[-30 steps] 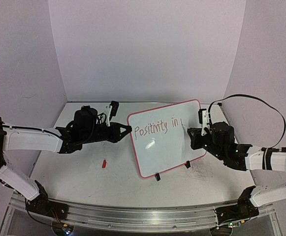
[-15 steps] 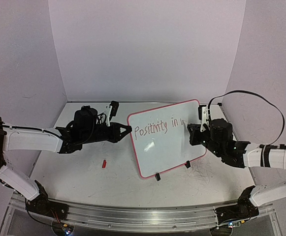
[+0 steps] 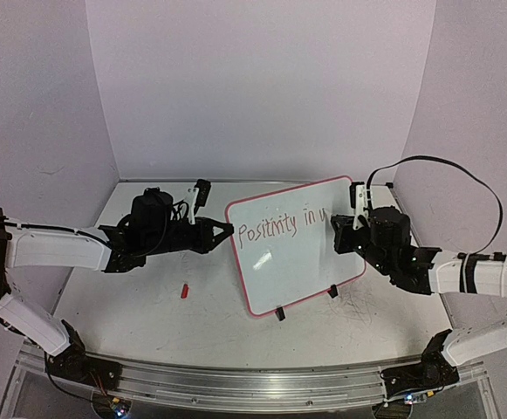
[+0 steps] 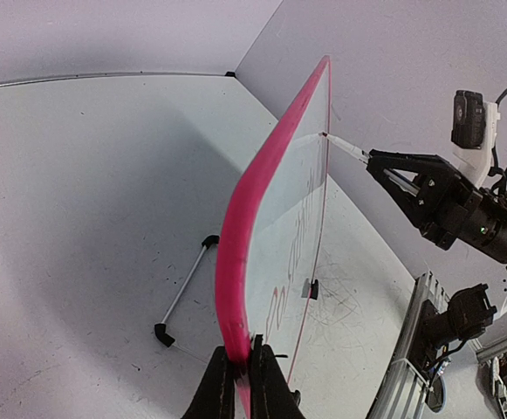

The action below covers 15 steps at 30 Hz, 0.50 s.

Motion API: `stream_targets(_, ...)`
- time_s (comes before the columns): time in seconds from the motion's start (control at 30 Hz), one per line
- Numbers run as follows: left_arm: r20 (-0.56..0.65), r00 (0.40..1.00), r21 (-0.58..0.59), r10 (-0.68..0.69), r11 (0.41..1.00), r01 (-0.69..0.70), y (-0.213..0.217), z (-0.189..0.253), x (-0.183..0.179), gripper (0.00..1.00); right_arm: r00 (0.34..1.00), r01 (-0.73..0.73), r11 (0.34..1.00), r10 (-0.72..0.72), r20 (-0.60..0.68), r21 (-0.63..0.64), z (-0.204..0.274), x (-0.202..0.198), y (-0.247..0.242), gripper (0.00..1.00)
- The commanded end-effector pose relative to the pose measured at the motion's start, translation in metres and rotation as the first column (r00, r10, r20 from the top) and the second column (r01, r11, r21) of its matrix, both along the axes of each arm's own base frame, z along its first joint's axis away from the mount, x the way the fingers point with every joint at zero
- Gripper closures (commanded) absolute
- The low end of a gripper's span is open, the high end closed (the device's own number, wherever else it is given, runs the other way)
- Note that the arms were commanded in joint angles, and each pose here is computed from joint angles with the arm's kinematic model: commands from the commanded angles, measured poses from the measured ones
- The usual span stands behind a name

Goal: Write a sentence on the whiteboard

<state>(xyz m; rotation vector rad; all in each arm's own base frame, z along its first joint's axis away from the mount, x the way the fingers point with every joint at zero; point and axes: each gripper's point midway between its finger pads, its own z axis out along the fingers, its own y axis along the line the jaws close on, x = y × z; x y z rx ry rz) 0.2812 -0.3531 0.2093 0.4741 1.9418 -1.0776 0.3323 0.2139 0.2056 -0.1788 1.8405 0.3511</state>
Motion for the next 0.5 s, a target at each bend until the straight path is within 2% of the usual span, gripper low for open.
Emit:
stream_targets(0.0, 0.066, 0.997, 0.005, 0.033, 0.999, -0.034, 0.004, 0.019, 0.008, 1.0, 1.0, -0.004, 1.0, 0.004, 0.006, 0.019, 0.007, -0.001, -0.001, 1.0)
stream_targets(0.47, 0.064, 0.997, 0.003, 0.03, 1.0, -0.03, 0.003, 0.019, 0.009, 1.0, 0.998, -0.027, 0.999, 0.028, -0.05, 0.024, -0.014, -0.015, -0.006, 1.0)
